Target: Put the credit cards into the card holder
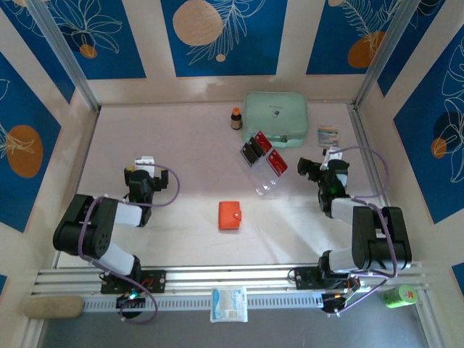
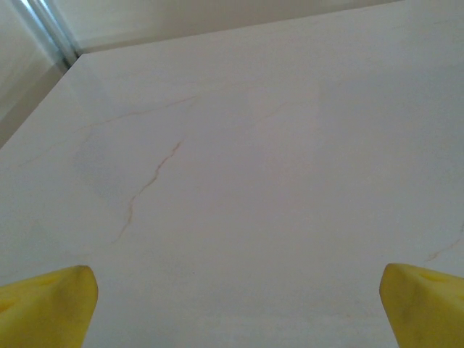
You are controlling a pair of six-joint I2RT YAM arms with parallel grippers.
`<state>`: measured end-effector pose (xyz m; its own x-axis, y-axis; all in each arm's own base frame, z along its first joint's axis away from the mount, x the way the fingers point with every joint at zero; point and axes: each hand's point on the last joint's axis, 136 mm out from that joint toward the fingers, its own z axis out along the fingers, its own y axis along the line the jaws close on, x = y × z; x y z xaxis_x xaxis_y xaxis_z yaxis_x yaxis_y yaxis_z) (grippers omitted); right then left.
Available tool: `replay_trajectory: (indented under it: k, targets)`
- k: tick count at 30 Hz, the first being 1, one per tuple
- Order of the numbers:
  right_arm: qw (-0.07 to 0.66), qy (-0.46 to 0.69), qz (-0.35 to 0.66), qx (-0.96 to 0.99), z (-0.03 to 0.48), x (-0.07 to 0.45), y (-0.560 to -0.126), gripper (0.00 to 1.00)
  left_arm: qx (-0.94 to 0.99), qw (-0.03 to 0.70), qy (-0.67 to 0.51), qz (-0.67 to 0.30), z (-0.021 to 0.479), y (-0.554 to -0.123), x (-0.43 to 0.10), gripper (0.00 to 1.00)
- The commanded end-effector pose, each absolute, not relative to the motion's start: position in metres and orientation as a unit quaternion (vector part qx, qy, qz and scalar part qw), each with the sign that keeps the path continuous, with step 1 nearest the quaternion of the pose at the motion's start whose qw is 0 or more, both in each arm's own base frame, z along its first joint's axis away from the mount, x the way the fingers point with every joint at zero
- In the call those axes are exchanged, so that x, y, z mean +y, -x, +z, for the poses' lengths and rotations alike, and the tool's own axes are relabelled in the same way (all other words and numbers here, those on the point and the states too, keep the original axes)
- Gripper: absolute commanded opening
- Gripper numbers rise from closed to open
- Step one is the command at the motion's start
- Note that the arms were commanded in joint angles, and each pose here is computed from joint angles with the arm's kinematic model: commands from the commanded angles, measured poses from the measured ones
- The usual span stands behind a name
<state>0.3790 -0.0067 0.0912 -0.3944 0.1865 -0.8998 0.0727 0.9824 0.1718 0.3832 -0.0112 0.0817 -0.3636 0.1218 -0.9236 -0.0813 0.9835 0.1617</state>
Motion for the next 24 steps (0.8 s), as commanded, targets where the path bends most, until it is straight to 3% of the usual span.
replay_trajectory:
  k: [1, 6, 24]
  targets:
    - [0.603, -0.016, 0.063, 0.795, 0.102, 0.015, -0.385, 0.99, 0.804, 0.59, -0.026, 0.07, 0.096, -0.392, -0.017, 0.99]
    - [0.555, -0.009, 0.071, 0.829, 0.093, 0.02, -0.397, 0.99, 0.814, 0.579, -0.028, 0.043, 0.091, -0.396, -0.016, 1.0]
    - [0.56, -0.006, 0.062, 0.826, 0.093, 0.021, -0.397, 0.99, 0.812, 0.579, -0.065, 0.011, 0.091, -0.395, -0.029, 1.0]
